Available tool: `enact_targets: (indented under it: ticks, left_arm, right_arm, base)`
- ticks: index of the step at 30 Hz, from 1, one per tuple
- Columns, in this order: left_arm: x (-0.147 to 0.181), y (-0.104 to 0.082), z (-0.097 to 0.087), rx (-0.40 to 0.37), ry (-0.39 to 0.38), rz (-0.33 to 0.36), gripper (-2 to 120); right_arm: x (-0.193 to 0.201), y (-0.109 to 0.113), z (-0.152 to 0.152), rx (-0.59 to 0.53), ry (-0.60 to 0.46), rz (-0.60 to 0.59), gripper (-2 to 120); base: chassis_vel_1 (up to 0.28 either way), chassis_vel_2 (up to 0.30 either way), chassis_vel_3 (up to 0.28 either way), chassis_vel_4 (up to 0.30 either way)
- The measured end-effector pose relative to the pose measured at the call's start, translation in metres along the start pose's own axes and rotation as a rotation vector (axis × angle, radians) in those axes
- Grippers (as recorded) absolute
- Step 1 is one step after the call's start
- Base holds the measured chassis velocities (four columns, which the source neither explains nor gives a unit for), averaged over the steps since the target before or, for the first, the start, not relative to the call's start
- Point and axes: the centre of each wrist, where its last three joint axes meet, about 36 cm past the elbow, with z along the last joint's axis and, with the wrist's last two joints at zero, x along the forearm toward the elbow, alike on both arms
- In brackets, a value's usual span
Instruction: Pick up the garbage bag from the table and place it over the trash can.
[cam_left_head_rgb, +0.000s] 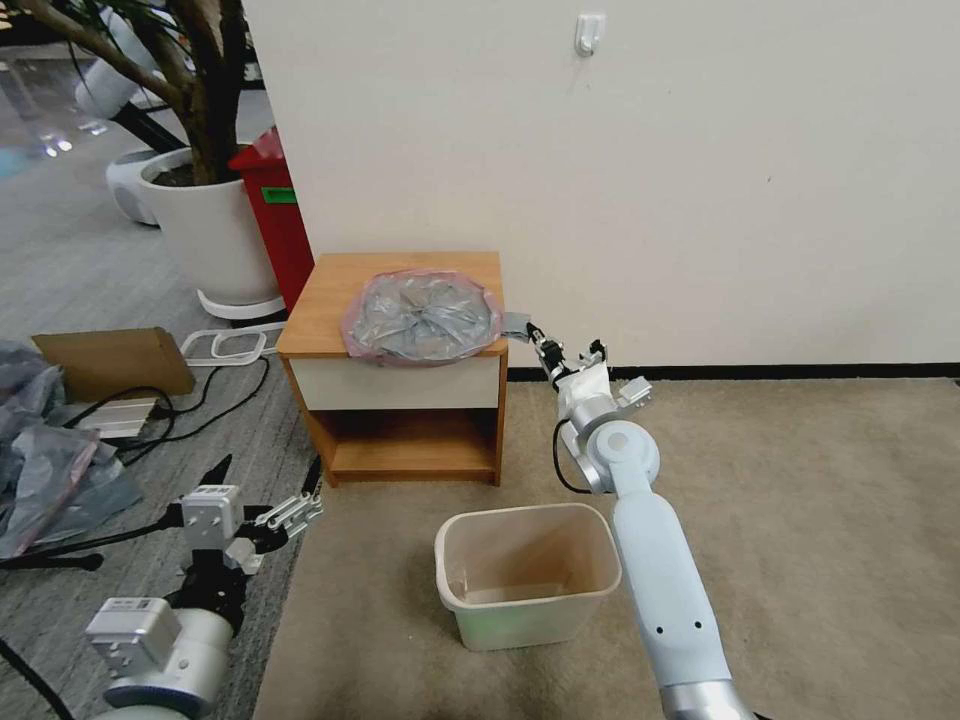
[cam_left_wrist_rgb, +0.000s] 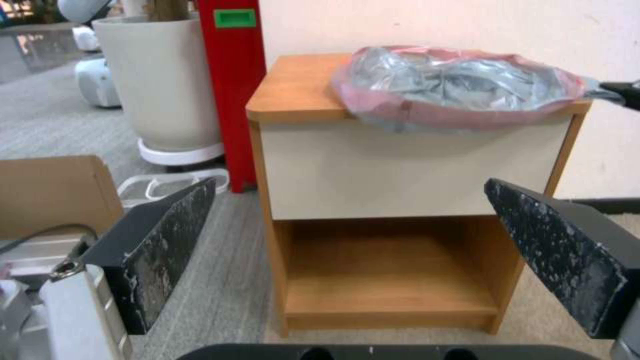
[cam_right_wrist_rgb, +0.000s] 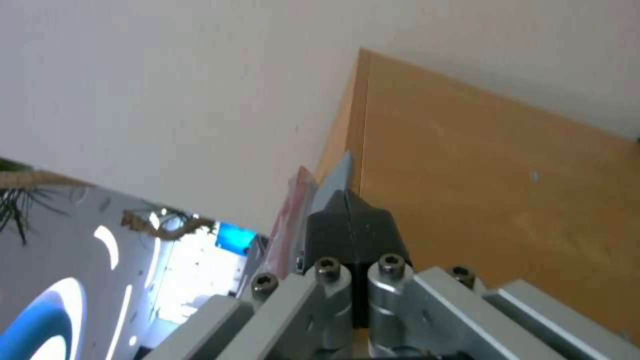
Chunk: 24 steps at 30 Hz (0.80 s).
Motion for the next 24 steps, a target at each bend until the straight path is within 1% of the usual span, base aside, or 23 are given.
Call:
enact_targets:
  ticks: [5,7,10,11,12,14,16,17,21,22,24]
  left_arm:
    - [-0.001,-0.002,0.0,0.0,-0.005,0.006,100]
    - [-0.001,-0.002,0.0,-0.001,-0.006,0.008,100]
    - [-0.001,-0.004,0.0,0.001,-0.008,0.014,100]
    - [-0.001,-0.004,0.0,0.001,-0.008,0.014,100]
    - [-0.001,-0.004,0.0,0.001,-0.008,0.015,100]
    - [-0.001,-0.004,0.0,0.002,-0.01,0.016,100]
    - [-0.002,-0.004,0.0,0.002,-0.011,0.016,100]
    - [-0.002,-0.004,0.0,0.002,-0.011,0.016,100]
    - [-0.004,-0.003,0.003,0.002,-0.007,0.016,100]
    - [-0.004,-0.003,0.003,0.002,-0.007,0.016,100]
    - [-0.005,-0.004,0.003,0.004,-0.004,0.018,100]
  right_arm:
    - [0.033,0.01,0.01,-0.002,0.032,-0.023,0]
    - [0.037,0.013,0.012,-0.002,0.034,-0.026,0]
    - [0.064,0.024,0.021,-0.014,0.043,-0.033,0]
    - [0.064,0.024,0.021,-0.014,0.043,-0.033,0]
    - [0.072,0.027,0.022,-0.023,0.051,-0.033,0]
    - [0.095,0.033,0.027,-0.047,0.077,-0.028,0]
    - [0.126,0.04,0.032,-0.054,0.106,-0.016,0]
    - [0.126,0.04,0.032,-0.054,0.106,-0.016,0]
    - [0.193,0.051,0.05,-0.033,0.196,0.02,0]
    - [0.193,0.051,0.05,-0.033,0.196,0.02,0]
    - [0.224,0.051,0.06,0.0,0.253,0.054,0]
  base:
    - [0.0,0.0,0.0,0.0]
    - [0.0,0.0,0.0,0.0]
    - [0.0,0.0,0.0,0.0]
    - [0.0,0.0,0.0,0.0]
    - [0.0,0.0,0.0,0.0]
    - [0.0,0.0,0.0,0.0]
    - [0.0,0.0,0.0,0.0]
    - [0.0,0.0,0.0,0.0]
    - [0.0,0.0,0.0,0.0]
    - [0.0,0.0,0.0,0.0]
    - [0.0,0.0,0.0,0.0]
